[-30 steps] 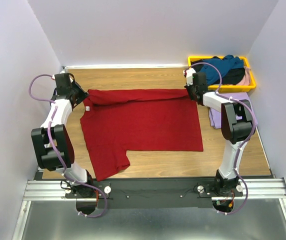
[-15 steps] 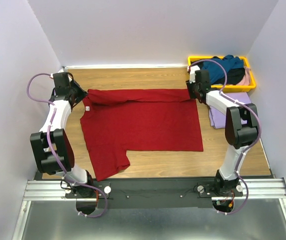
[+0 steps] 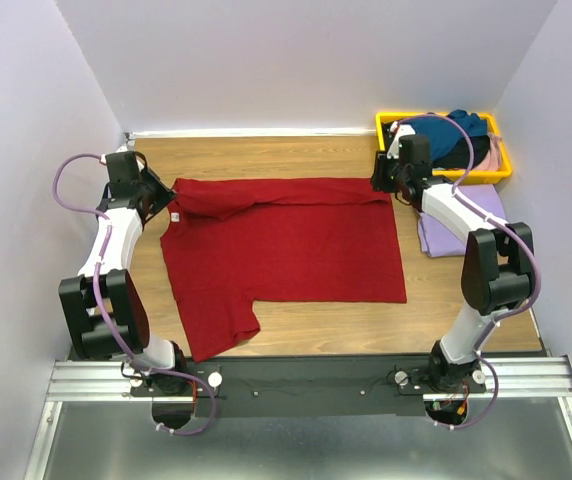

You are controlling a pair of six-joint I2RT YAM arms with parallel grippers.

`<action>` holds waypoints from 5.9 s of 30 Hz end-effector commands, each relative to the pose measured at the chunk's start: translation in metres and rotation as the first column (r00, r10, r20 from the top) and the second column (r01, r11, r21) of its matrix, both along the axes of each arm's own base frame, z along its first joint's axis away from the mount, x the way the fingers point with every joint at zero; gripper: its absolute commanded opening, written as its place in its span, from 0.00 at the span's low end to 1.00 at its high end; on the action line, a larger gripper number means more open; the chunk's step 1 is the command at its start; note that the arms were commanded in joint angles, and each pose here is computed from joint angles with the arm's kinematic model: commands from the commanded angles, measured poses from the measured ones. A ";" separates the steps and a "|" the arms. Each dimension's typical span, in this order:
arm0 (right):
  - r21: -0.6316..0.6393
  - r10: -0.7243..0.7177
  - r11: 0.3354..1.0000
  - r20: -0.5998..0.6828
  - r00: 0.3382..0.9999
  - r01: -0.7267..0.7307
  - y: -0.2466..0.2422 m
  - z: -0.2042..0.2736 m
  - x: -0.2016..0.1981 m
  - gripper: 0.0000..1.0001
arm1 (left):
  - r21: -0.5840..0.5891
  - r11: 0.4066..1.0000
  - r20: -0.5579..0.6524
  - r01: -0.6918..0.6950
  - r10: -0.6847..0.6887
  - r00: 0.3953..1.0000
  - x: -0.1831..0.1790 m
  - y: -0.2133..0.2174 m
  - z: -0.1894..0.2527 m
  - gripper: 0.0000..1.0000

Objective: Fold and stack the t-shirts
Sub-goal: Fold the tshirt

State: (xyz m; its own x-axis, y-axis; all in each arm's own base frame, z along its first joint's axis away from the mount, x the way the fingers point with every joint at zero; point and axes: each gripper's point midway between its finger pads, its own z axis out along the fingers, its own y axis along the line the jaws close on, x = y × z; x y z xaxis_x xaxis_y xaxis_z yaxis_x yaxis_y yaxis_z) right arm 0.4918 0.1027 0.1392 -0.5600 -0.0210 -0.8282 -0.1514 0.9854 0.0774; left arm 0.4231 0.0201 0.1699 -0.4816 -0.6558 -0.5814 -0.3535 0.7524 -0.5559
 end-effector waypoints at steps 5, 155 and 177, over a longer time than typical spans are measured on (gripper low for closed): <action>0.170 0.028 0.985 -0.131 0.991 -0.005 0.024 -0.028 -0.020 0.50 | -0.016 1.000 -0.016 -0.008 0.007 1.000 -0.026 -0.004 -0.004 0.00; -0.049 0.832 0.526 -0.175 0.526 -0.849 0.330 -0.108 -0.143 0.27 | -0.016 1.000 -0.314 0.013 -0.017 0.949 -0.110 -0.046 -0.117 0.00; 0.040 0.235 0.972 -0.196 0.952 -0.231 0.115 -0.055 -0.044 0.63 | 0.240 0.961 -0.131 -0.137 0.172 0.976 0.040 0.043 -0.072 0.64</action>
